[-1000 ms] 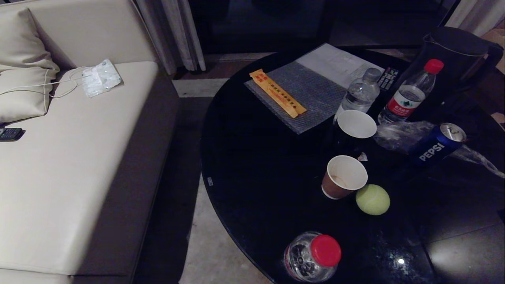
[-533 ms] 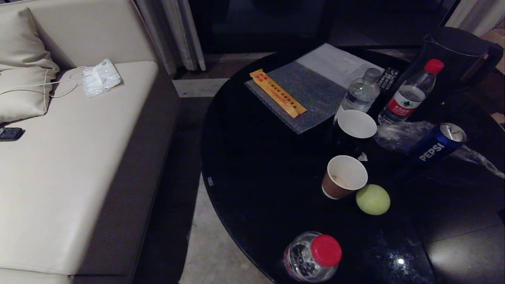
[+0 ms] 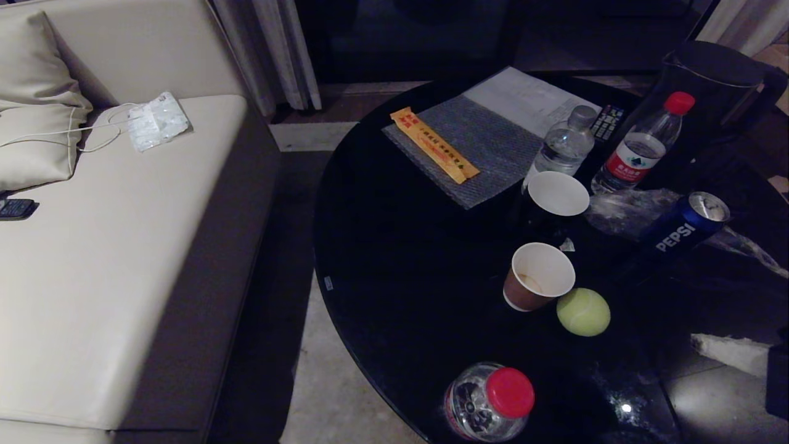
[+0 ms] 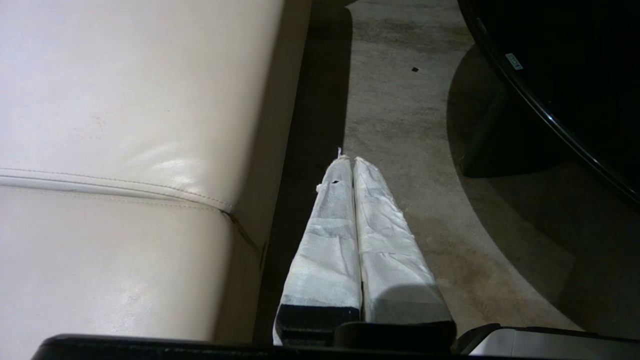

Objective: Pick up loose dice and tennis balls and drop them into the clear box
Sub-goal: Pick up the ball on the table

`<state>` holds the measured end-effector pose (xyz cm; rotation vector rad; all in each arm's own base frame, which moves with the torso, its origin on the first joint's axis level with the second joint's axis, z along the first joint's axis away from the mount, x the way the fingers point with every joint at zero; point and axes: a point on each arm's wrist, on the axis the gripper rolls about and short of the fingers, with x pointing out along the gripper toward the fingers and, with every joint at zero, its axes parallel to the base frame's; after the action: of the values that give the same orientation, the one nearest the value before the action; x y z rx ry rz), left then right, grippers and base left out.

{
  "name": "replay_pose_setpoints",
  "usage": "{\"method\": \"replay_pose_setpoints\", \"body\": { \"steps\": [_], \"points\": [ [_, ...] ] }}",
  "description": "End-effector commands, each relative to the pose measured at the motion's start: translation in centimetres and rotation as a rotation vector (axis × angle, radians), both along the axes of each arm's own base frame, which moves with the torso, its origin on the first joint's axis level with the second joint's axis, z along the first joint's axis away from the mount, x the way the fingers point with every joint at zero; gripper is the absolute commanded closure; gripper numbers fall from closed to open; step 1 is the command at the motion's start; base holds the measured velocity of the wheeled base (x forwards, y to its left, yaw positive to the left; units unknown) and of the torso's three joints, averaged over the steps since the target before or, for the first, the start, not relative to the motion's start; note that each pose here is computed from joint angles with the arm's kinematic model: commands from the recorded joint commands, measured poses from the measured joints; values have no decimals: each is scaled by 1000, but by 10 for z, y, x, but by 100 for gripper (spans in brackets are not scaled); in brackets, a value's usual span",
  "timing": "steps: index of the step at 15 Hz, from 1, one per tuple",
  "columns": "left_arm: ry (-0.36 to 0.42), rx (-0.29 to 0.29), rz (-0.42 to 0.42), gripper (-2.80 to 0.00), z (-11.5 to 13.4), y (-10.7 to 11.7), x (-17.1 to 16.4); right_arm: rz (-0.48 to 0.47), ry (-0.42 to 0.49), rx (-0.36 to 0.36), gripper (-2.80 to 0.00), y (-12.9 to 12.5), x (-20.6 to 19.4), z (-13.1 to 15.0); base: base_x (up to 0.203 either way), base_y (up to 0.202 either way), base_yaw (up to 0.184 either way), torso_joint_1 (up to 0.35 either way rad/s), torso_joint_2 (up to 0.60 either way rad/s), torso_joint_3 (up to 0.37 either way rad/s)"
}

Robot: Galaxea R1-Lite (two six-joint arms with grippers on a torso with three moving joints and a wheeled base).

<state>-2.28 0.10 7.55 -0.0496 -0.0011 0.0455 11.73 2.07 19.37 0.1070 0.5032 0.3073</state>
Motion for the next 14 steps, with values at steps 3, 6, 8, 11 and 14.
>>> {"method": "replay_pose_setpoints", "body": {
  "steps": [3, 6, 8, 11, 14],
  "points": [
    [3, -1, 0, 0, 0, 0, 0, 96, 123, -55, -280, 13, 51, -15, 0, 0, 0, 0, 0, 0],
    [3, -1, 0, 0, 0, 0, 0, 135, 166, -110, -280, 15, 63, -27, 0, 0, 0, 0, 0, 0],
    [3, -1, 0, 0, 0, 0, 0, 159, 158, -145, -280, 17, 74, -29, 0, 0, 0, 0, 0, 0],
    [3, -1, 0, 0, 0, 0, 0, 194, 94, -188, -280, 20, 90, -32, 0, 0, 0, 0, 0, 0],
    [3, -1, 0, 0, 0, 0, 0, 257, 66, -178, -280, 24, 96, -34, 0, 0, 0, 0, 0, 0]
  ]
}}
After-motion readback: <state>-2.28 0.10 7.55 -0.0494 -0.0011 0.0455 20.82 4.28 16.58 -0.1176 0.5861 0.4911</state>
